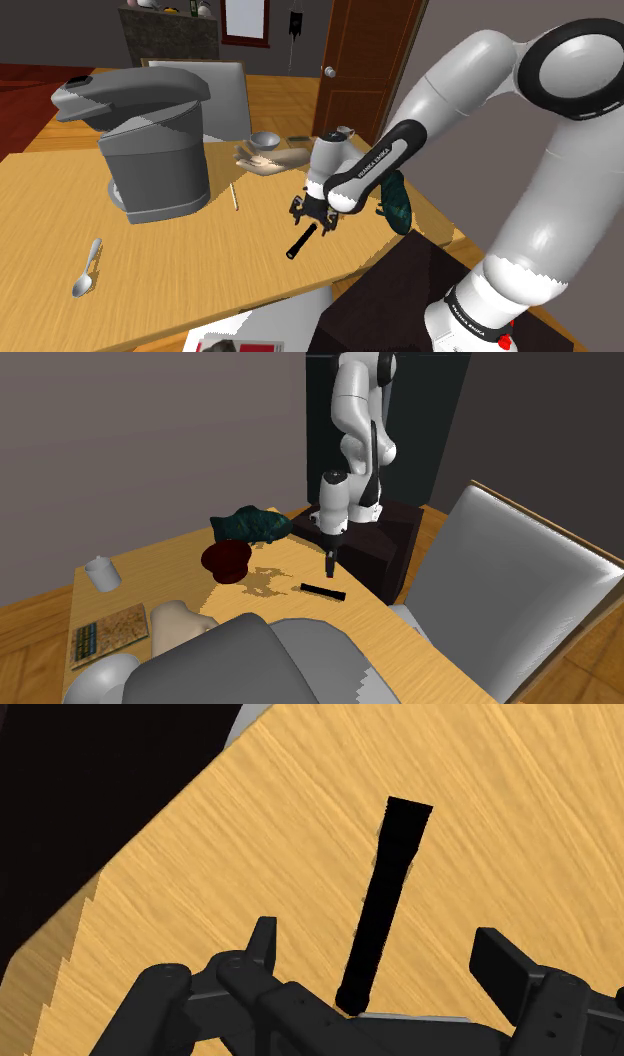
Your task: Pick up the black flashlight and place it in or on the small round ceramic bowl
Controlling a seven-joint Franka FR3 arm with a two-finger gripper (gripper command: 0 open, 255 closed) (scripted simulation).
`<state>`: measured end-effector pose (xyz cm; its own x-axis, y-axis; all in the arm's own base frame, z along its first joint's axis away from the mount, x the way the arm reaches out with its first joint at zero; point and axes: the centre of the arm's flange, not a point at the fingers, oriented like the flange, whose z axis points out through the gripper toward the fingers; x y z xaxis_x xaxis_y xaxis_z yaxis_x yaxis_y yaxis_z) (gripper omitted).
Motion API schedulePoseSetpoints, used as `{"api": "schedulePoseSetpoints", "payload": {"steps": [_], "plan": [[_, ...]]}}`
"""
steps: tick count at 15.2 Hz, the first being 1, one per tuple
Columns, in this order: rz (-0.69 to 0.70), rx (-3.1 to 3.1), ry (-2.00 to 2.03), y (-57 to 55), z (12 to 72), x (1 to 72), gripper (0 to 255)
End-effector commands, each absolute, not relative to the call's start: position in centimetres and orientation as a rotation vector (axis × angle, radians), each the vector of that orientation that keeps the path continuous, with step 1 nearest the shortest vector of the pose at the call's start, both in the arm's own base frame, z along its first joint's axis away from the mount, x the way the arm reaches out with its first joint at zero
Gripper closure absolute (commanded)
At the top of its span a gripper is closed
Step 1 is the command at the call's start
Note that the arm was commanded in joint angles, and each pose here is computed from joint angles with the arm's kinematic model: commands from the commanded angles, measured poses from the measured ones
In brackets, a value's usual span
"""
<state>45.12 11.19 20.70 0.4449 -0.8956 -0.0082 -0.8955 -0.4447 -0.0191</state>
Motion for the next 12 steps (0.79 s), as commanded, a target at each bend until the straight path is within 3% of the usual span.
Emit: {"api": "schedulePoseSetpoints", "payload": {"steps": [1,12], "plan": [[-0.011,-2.6,1.736,11.2,18.1,46.1,0],[-0.018,-2.519,1.867,11.2,10.4,47.9,0]]}}
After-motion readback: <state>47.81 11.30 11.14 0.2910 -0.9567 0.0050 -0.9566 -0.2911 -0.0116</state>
